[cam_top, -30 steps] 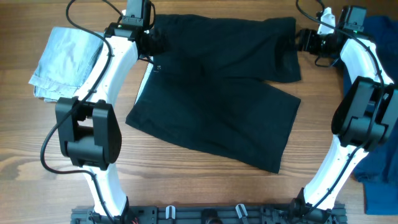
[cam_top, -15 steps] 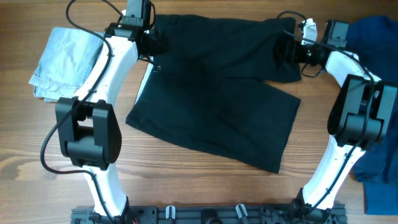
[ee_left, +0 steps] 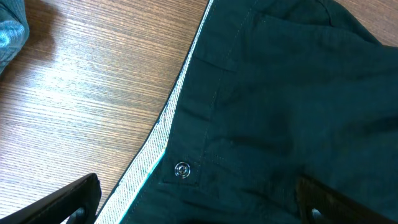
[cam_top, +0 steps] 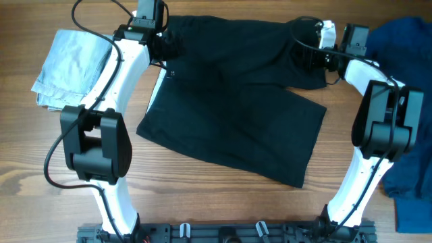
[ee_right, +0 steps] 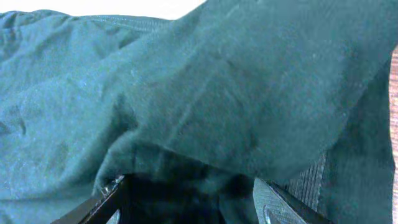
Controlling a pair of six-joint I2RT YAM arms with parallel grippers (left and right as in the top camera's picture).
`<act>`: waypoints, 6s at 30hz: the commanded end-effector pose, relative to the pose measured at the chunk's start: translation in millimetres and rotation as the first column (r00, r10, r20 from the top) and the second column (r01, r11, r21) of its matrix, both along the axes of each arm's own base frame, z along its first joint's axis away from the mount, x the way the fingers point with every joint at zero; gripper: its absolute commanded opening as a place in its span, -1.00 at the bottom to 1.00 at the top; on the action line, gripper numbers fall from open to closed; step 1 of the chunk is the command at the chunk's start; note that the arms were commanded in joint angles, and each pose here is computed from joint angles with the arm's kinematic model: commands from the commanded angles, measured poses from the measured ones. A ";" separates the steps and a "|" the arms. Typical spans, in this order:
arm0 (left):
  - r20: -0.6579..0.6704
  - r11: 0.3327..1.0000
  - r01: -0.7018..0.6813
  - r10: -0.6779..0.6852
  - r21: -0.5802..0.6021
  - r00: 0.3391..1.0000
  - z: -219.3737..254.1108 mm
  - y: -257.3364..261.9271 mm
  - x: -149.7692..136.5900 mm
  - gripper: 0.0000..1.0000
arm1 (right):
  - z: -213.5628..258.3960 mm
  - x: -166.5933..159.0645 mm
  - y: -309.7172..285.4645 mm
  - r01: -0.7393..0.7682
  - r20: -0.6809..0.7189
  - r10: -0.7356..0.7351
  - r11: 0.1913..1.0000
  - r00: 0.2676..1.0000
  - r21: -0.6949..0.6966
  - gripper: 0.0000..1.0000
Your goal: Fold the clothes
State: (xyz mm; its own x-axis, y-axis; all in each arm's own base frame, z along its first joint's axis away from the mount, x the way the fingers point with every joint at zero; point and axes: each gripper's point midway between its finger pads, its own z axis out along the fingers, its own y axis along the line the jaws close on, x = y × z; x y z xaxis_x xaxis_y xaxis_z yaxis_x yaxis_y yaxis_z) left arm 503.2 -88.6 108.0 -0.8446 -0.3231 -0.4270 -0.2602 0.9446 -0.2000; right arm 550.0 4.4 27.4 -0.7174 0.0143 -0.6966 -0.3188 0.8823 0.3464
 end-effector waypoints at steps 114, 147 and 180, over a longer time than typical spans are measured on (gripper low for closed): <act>-0.002 1.000 -0.005 0.005 -0.009 1.000 -0.9 -1.4 -0.3 0.99 | 55.3 -25.8 -12.2 0.135 -0.071 -0.170 0.926 0.983 -0.351 -0.92; -0.002 1.000 -0.005 0.005 -0.009 1.000 -0.9 -1.4 -0.3 1.00 | 110.7 -63.3 -59.4 0.363 -0.110 -0.407 0.886 0.907 -0.289 -0.78; -0.002 1.000 -0.005 0.005 -0.009 1.000 -0.9 -1.4 -0.3 0.99 | 36.9 -126.2 4.3 0.263 -0.435 -0.250 0.964 0.865 -0.031 -0.92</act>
State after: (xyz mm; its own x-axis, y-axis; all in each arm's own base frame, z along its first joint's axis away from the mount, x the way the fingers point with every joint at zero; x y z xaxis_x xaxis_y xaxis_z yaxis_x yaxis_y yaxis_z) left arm 503.2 -88.6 108.0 -0.8445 -0.3234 -0.4269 -0.2605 0.9445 -0.2002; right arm 398.7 -10.8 3.8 -0.9443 0.2563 -0.2067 0.1871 0.9343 0.3035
